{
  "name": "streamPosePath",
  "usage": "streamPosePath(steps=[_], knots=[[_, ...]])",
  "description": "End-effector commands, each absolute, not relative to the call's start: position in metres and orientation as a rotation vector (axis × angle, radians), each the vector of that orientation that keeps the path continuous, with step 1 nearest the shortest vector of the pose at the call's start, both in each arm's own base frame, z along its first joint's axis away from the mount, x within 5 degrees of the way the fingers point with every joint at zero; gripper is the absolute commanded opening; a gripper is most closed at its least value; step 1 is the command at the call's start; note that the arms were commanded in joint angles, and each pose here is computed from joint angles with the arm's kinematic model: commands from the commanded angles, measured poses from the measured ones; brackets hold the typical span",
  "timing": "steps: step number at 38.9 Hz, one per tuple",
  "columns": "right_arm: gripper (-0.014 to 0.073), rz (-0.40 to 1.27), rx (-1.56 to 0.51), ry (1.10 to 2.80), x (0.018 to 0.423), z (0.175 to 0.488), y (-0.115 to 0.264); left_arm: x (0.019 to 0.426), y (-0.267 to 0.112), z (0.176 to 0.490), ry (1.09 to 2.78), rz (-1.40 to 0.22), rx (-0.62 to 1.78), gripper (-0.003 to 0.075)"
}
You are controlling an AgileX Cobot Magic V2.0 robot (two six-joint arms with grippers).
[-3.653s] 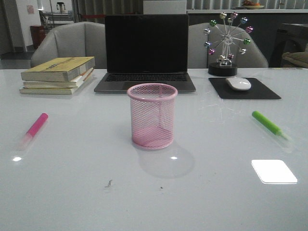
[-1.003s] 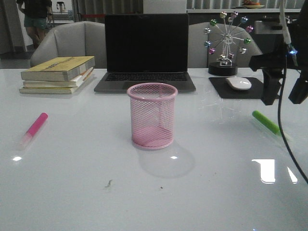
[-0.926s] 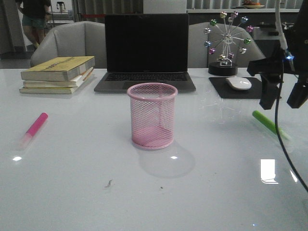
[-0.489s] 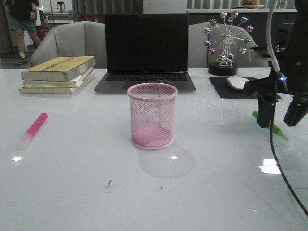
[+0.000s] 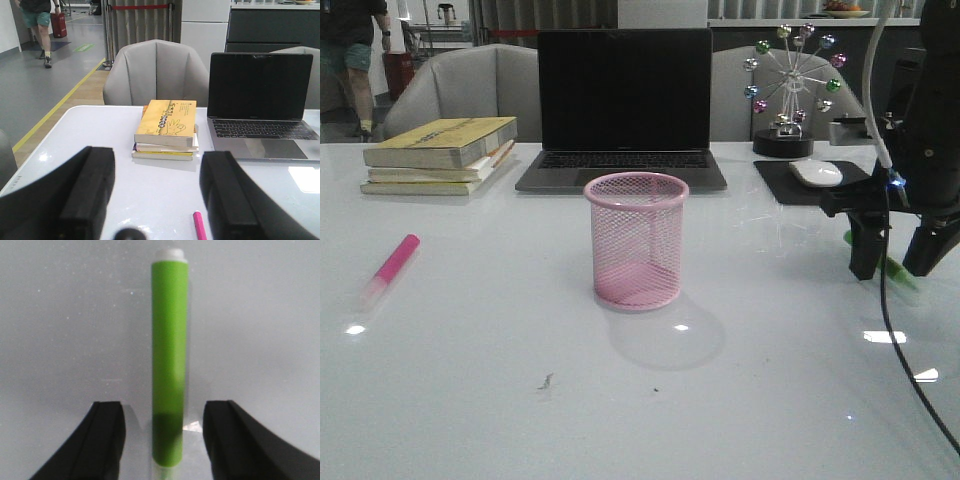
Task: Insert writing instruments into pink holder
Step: 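Lower the right gripper onto the green highlighter and close it, then lift the green highlighter and carry it over the pink holder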
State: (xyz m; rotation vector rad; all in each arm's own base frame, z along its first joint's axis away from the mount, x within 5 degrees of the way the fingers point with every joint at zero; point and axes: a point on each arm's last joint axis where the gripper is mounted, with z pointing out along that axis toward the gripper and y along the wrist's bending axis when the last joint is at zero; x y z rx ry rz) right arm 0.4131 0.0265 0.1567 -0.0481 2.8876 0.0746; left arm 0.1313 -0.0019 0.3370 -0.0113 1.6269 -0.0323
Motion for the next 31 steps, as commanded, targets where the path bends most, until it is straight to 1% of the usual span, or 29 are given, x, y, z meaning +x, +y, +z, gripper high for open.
streamPosePath(steps=[1,3,9,11,15,20,27,31], knots=[[0.0391,0.081,-0.046,2.829,0.417,0.171,0.027,0.132,-0.002,0.355,1.517,-0.048,-0.022,0.0447],[0.0312,0.081,-0.046,2.835,0.418,0.168,0.027,0.132,-0.002,0.355,1.517,-0.048,-0.022,0.0447],[0.004,0.082,-0.045,2.859,0.418,0.161,0.027,0.132,-0.002,0.355,1.517,-0.048,-0.022,0.0447],[0.0066,0.085,-0.043,2.86,0.417,0.161,0.027,0.132,-0.002,0.355,1.517,-0.048,-0.022,0.0447],[0.0057,0.093,-0.037,2.844,0.418,0.165,0.027,0.132,-0.002,0.355,1.517,-0.048,-0.022,0.0447],[0.0057,0.119,-0.016,2.788,0.419,0.177,0.029,0.132,-0.002,0.355,1.517,-0.048,-0.022,0.0447],[0.0057,0.151,-0.001,2.629,0.419,0.215,0.033,0.132,-0.002,0.355,1.517,-0.048,-0.022,0.0447],[0.0057,0.173,-0.015,2.518,0.414,0.246,0.042,0.132,-0.002,0.354,1.518,-0.048,-0.022,0.0447]])
